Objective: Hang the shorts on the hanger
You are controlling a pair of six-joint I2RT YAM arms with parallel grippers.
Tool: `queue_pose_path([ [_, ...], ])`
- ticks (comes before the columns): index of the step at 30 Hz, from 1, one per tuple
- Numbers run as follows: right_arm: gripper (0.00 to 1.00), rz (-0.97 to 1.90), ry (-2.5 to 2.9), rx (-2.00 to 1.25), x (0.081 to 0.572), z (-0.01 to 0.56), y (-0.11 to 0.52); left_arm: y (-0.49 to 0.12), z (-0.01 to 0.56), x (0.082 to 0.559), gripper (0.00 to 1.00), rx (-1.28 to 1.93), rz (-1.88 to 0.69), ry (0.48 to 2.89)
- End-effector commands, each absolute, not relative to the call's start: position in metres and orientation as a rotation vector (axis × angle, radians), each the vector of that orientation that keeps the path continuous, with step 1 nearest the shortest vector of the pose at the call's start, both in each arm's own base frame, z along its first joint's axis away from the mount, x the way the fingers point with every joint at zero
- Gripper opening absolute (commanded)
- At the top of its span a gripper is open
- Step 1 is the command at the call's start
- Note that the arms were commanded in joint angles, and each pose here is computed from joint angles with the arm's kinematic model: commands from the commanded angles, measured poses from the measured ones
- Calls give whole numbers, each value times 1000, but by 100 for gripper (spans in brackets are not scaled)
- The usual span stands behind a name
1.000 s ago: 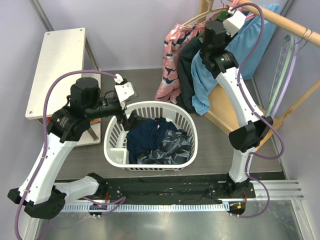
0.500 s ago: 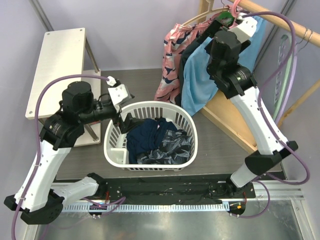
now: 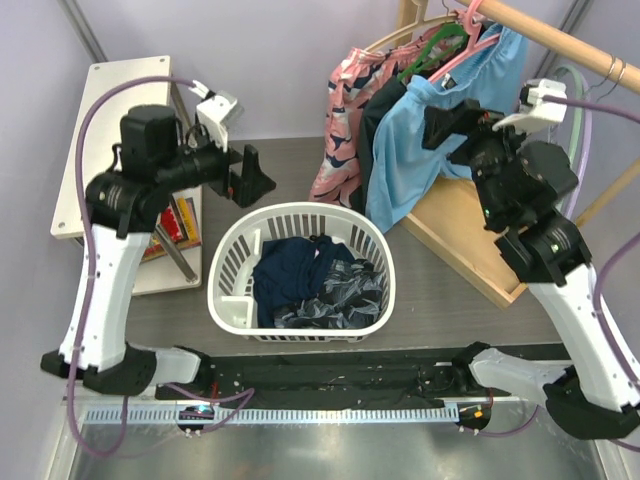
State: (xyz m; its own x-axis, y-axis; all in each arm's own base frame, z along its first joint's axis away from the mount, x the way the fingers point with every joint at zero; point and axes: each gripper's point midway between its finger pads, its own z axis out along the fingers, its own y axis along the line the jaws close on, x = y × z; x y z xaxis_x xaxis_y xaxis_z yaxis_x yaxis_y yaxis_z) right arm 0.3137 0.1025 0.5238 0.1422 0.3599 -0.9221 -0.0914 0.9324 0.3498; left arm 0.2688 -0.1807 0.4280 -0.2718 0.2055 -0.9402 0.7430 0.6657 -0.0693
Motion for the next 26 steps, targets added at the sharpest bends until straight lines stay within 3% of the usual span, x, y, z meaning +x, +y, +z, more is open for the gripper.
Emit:
queue_pose_path([
  [1, 99, 441, 1377, -61, 277, 523, 129, -155, 395, 271, 100, 650, -653, 2091],
  [6, 99, 549, 1532, -397, 234, 460, 159, -145, 376, 265, 100, 651, -610, 2182],
  [14, 97, 562, 1759, -671, 202, 364, 166, -125, 331, 225, 100, 716, -535, 2266],
  [26, 96, 516, 1859, -775, 192, 315, 159, -112, 304, 214, 100, 749, -468, 2307],
])
